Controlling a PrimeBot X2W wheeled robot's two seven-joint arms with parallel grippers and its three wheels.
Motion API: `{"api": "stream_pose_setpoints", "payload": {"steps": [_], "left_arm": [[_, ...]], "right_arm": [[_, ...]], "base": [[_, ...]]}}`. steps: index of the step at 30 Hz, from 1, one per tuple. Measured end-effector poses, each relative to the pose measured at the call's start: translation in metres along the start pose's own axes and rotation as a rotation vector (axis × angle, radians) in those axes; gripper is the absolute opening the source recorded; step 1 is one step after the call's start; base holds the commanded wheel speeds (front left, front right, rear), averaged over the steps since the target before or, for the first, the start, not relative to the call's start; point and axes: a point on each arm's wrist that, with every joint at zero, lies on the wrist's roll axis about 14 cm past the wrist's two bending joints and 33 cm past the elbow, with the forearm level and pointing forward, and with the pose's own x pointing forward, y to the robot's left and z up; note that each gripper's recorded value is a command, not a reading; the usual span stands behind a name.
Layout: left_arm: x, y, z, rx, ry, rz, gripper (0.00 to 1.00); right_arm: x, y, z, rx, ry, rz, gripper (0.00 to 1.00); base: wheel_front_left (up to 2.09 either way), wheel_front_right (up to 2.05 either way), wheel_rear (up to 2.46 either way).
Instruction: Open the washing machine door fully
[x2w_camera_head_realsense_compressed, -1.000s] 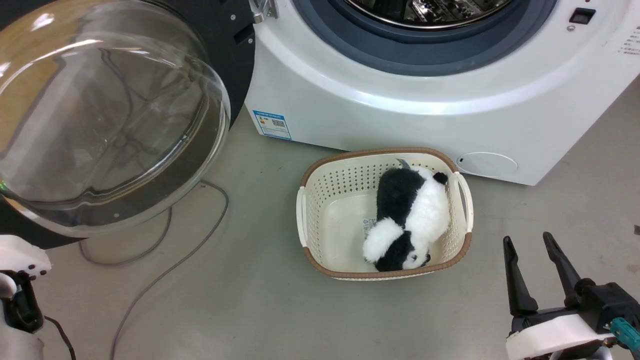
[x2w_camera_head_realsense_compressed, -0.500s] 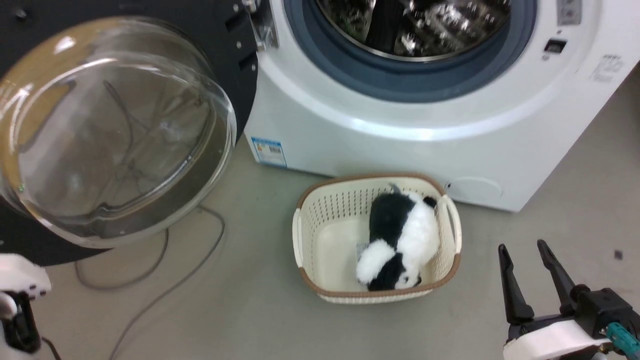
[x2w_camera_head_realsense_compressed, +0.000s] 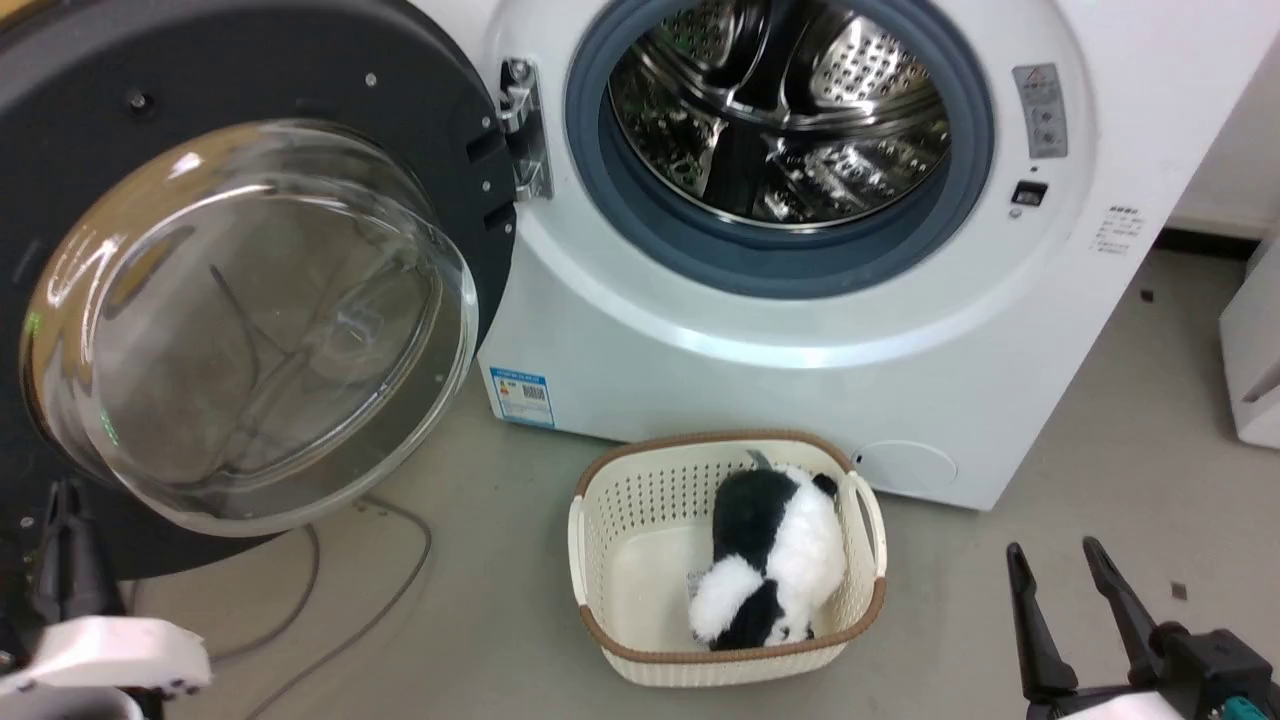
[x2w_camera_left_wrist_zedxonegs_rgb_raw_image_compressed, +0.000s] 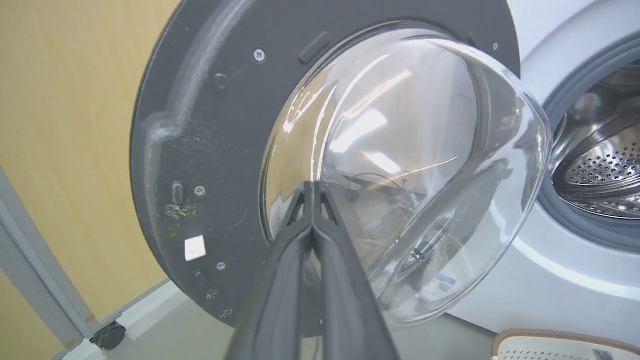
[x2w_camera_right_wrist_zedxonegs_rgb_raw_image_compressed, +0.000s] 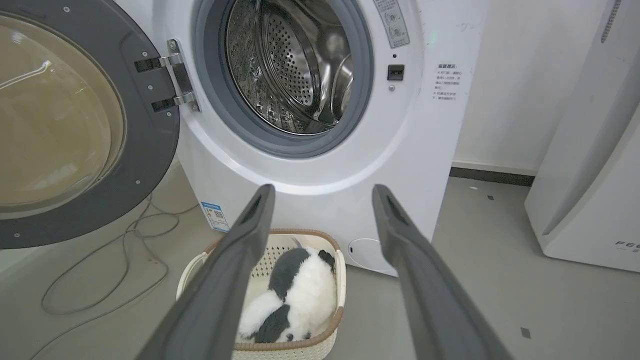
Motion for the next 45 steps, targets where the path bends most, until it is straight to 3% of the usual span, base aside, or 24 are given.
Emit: {"api": "stream_pose_setpoints", "payload": {"steps": [22,30,36,37,45], "left_arm": [[-0.034,-0.151,0.005,-0.101,-0.017,-0.414,1.00],[-0.039,-0.192,-0.002,-0.123,0.008,-0.531,1.00],[-0.039,-0.204,-0.006,-0.127,0.023,-0.560,1.00],[-0.039,-0.205,-0.007,-0.127,0.026,-0.561,0.00],[-0.040,-0.207,-0.008,-0.125,0.031,-0.569,0.00]], "right_arm": [[-0.032,-0.032,0.029,-0.018,-0.085,-0.113,1.00],[-0.051,-0.051,0.040,-0.035,-0.114,-0.186,1.00],[-0.060,-0.059,0.045,-0.041,-0.130,-0.216,1.00],[-0.060,-0.059,0.045,-0.041,-0.131,-0.218,0.00],[-0.060,-0.060,0.045,-0.041,-0.127,-0.219,0.00]], "base": [[0.00,0.00,0.00],[0.00,0.00,0.00],[0.00,0.00,0.00],[0.00,0.00,0.00],[0.00,0.00,0.00]]}}
